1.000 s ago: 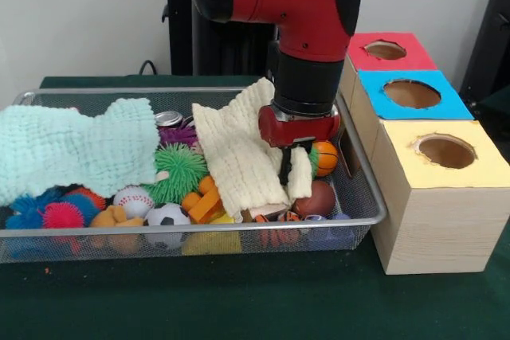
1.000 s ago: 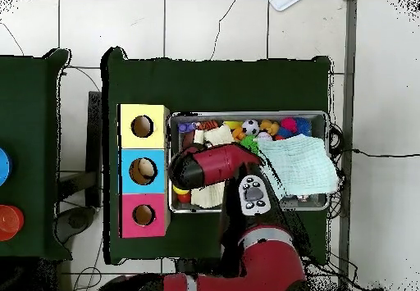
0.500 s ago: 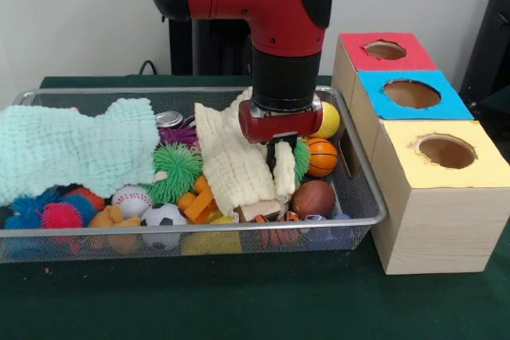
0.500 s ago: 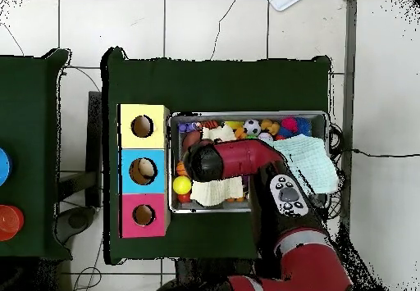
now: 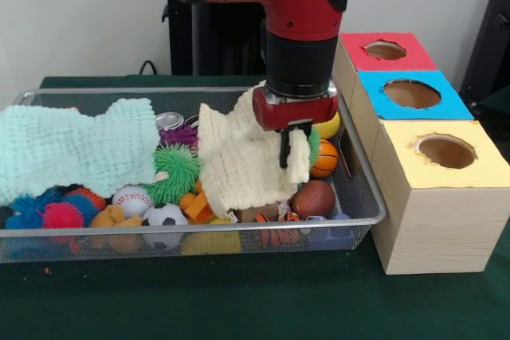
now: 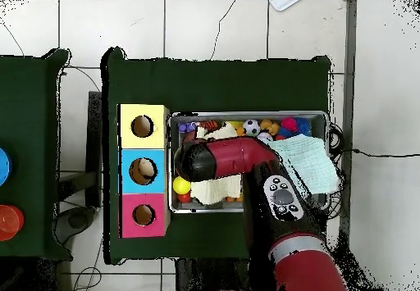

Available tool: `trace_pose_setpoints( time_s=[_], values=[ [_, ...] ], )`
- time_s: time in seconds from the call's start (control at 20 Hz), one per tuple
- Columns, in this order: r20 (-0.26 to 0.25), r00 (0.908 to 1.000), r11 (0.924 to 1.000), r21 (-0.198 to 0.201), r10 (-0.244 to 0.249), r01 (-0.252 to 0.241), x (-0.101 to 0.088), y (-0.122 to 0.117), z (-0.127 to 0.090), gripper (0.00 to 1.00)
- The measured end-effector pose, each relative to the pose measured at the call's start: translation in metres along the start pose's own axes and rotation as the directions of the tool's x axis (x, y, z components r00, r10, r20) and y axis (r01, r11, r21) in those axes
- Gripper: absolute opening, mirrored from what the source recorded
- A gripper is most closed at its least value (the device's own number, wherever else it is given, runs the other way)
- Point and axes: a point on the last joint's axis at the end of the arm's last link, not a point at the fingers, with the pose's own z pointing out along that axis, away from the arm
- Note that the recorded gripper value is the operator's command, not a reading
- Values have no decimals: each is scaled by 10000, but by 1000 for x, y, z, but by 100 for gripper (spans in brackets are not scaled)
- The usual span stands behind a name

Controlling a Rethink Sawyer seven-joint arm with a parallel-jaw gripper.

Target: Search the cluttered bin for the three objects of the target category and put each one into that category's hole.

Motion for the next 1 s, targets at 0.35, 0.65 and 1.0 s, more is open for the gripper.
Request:
trace_pose_setpoints(
  time_s=[0.35,0.65,1.0],
  values=[
    [-765,9963,9990,-189,392,-408,-3,-20,-39,0],
    [-1474,9849,9949,-291,912,-965,7,-81,-54,0],
    [-1324,9891,9977,-127,643,-665,28,-185,-37,0]
  ],
)
